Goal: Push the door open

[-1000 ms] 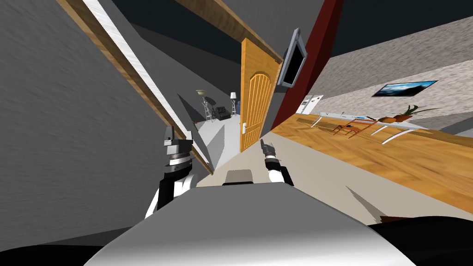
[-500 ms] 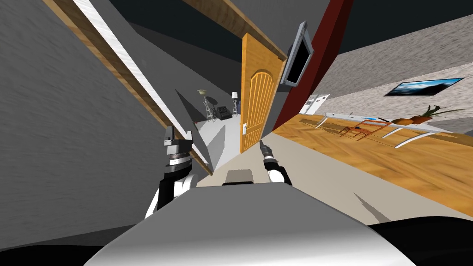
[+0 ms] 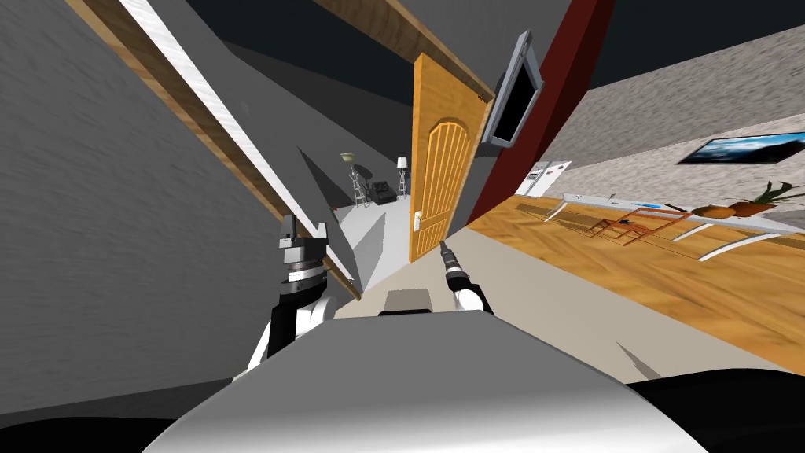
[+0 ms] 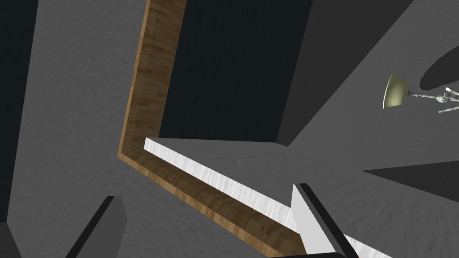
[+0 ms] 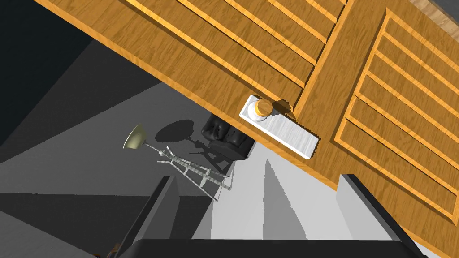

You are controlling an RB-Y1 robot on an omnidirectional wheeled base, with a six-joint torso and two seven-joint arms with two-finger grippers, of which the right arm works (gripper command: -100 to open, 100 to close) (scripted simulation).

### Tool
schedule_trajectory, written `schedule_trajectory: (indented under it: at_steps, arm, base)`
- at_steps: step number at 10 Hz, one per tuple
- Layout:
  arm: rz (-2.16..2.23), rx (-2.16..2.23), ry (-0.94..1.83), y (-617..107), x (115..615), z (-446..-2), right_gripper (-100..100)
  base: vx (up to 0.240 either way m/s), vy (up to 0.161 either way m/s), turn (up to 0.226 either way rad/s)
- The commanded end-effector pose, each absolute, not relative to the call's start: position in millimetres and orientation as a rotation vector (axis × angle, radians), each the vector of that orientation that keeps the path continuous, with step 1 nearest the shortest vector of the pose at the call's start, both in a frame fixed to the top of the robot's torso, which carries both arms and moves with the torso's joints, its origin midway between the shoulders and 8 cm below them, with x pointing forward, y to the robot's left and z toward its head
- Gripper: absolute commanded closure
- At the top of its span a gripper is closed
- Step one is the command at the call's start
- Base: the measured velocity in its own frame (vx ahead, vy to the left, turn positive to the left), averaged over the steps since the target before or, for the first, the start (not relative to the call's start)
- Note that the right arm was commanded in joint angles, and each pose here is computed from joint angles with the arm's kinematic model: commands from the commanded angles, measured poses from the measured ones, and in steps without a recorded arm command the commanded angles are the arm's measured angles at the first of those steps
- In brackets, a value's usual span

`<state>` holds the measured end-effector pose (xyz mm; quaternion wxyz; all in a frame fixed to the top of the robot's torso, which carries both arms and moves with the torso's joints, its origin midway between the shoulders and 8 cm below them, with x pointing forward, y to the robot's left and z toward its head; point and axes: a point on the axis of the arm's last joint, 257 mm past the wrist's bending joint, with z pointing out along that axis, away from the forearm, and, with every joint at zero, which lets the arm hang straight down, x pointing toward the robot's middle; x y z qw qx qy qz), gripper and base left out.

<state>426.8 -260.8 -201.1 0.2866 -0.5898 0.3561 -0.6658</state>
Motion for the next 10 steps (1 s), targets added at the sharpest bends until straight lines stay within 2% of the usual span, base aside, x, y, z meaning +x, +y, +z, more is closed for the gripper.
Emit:
schedule_trajectory:
  at_steps: [1, 10]
  arm:
    - [-1.729, -1.549, 0.984, -257.9, 426.5, -204.7, -100]
    - [-1.379, -1.368, 1.180, -234.8, 427.6, -235.3, -100]
  base:
    - [0.055, -0.047, 0.033]
    - [0.044, -0.046, 0.046]
